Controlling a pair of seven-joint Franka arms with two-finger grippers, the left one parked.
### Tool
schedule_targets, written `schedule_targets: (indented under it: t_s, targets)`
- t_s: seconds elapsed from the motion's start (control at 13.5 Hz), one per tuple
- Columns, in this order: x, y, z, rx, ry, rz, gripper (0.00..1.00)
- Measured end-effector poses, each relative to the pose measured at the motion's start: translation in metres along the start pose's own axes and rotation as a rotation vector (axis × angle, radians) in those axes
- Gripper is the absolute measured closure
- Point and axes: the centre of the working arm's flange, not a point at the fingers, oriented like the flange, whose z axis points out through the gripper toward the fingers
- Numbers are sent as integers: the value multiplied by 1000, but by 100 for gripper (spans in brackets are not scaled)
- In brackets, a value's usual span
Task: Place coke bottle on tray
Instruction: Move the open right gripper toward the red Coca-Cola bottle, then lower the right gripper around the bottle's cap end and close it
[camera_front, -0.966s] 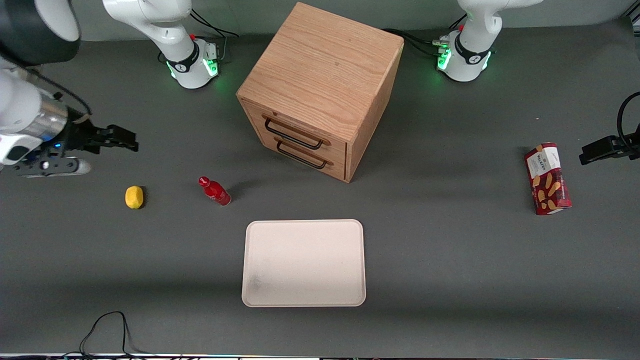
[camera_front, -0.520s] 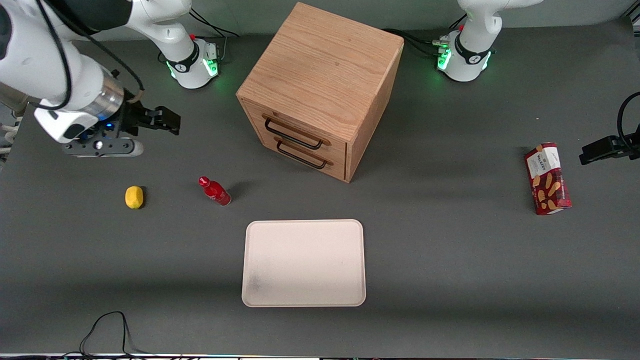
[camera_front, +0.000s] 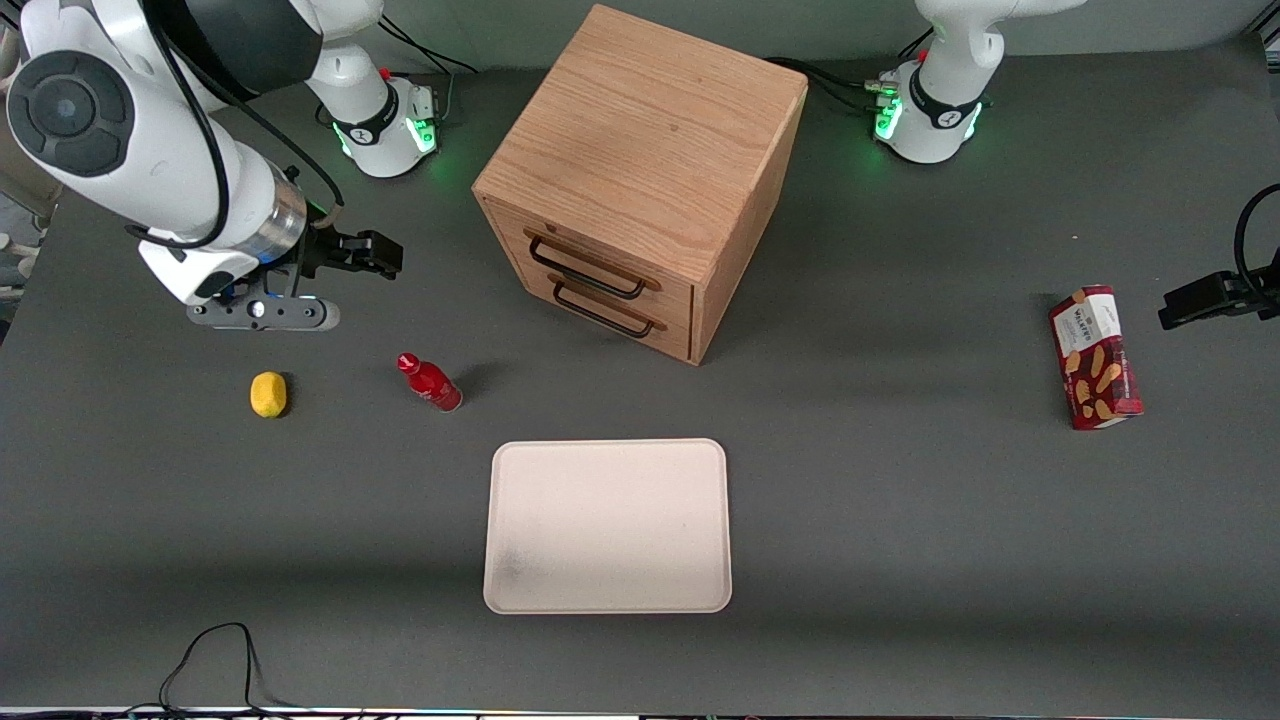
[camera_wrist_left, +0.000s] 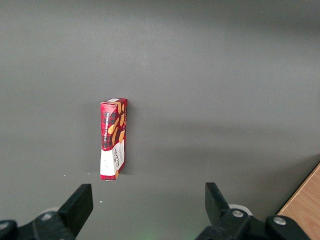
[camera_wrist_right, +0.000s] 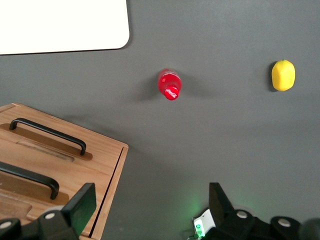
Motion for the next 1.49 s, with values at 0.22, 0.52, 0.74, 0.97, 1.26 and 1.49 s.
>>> schedule_targets:
  t_s: [0.22,0.52,0.74,0.97,1.26,1.49]
  targets:
    - [10,1,10,-1,-9,8,0]
    - [31,-1,38,-1,-15,-29,0]
    - [49,13,65,7,-1,-58,0]
    - [63,18,102,21,34,-55,0]
    - [70,15,153,31,66,-56,1]
    - [72,14,190,38,89,-56,1]
